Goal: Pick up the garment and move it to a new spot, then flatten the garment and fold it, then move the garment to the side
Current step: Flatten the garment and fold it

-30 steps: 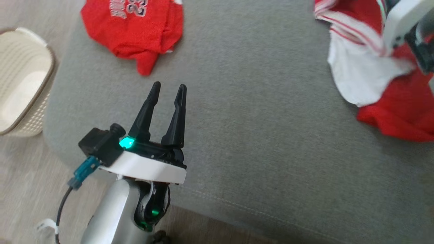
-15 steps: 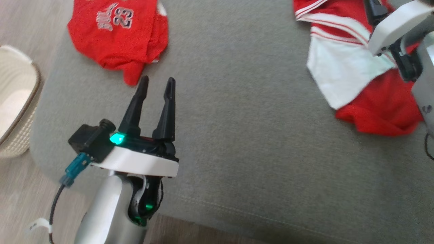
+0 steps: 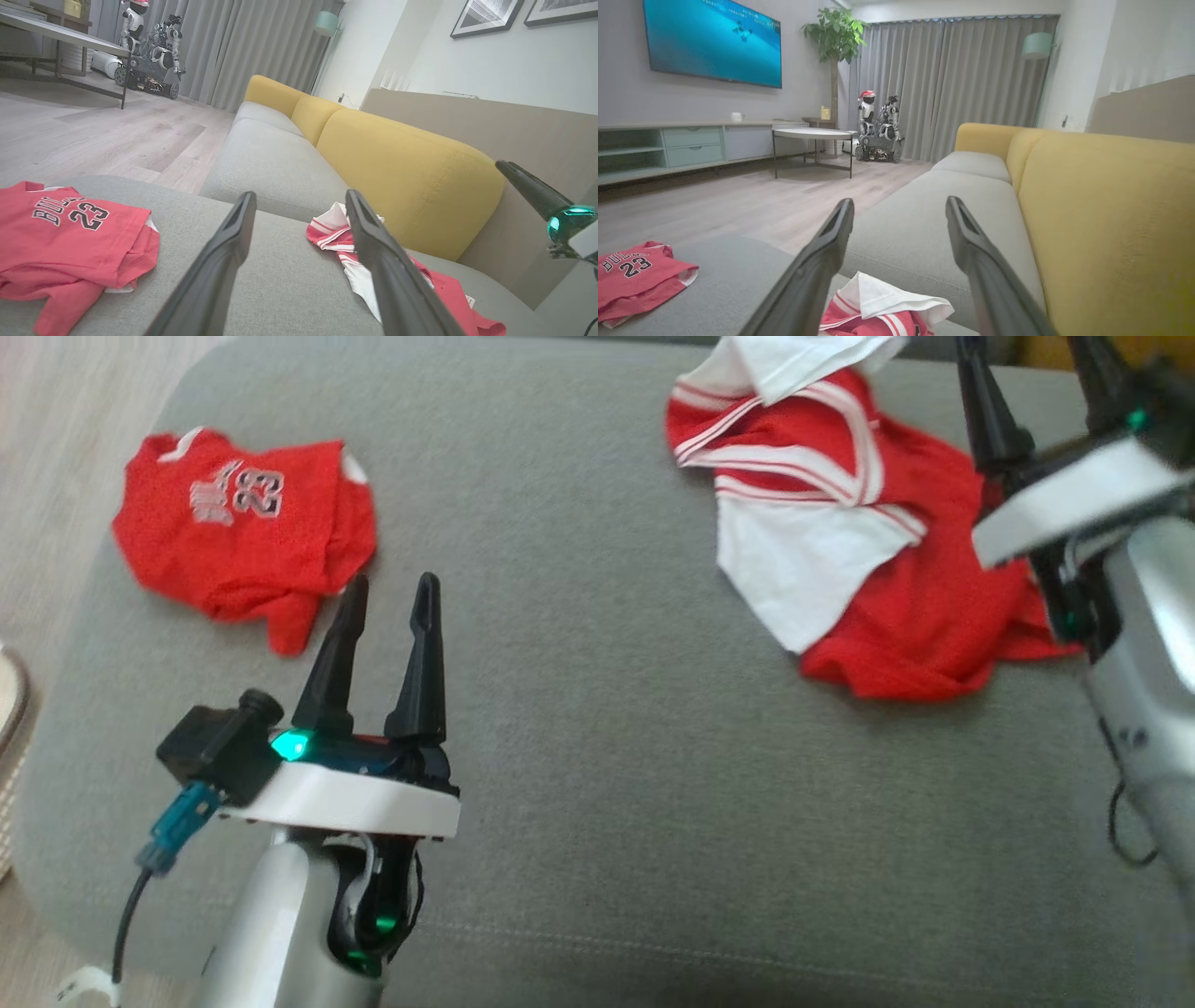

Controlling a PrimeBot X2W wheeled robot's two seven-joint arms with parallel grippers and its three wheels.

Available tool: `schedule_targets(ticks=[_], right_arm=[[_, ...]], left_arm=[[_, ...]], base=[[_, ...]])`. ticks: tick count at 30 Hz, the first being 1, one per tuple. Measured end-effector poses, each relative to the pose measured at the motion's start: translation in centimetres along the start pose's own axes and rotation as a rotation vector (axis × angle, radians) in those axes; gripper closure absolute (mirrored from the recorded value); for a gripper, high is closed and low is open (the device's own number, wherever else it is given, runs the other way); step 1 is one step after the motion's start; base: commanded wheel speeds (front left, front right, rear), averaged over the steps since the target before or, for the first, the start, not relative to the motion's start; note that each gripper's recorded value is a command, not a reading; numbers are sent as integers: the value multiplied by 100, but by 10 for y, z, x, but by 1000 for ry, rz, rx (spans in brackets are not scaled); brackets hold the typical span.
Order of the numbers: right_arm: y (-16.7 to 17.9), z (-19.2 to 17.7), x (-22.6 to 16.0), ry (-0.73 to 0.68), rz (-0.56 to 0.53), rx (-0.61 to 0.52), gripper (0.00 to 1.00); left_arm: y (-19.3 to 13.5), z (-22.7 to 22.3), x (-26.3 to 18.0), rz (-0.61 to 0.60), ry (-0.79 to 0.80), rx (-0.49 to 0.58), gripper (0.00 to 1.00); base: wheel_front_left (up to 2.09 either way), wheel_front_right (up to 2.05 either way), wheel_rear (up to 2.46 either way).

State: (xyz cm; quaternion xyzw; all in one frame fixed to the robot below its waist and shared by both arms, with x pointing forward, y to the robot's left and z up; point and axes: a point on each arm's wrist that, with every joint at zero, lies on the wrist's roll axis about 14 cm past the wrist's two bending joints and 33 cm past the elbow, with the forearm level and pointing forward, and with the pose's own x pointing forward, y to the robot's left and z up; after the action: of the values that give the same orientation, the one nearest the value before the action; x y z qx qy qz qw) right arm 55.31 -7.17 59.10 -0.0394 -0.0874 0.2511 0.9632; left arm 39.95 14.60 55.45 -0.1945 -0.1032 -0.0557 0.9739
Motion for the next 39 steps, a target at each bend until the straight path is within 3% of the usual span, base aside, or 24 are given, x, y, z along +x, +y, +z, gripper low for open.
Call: schedule_targets(ticks=[3,11,22,27,39], right_arm=[[0,12,-23,-52,-31,14,0],[13,1,-89,-70,-117,66,0],[25,-33,-145,0,-238,140,0],[15,-34,-152,-1,-277,128,0],[-24,-43,-176,21,-424,114,0]], left_arm=[[-7,4,1,-19,-13,-7,0],[-21,2,-4,-53,-8,-26,0],[-22,-19,-17,-46,58,-44,0],[-35,-52,-11,-91,151,-58,0],[-89,-179,57,-283,483,19,0]], base=[[0,0,0],[0,0,0],[0,0,0],[0,0,0],[0,0,0]])
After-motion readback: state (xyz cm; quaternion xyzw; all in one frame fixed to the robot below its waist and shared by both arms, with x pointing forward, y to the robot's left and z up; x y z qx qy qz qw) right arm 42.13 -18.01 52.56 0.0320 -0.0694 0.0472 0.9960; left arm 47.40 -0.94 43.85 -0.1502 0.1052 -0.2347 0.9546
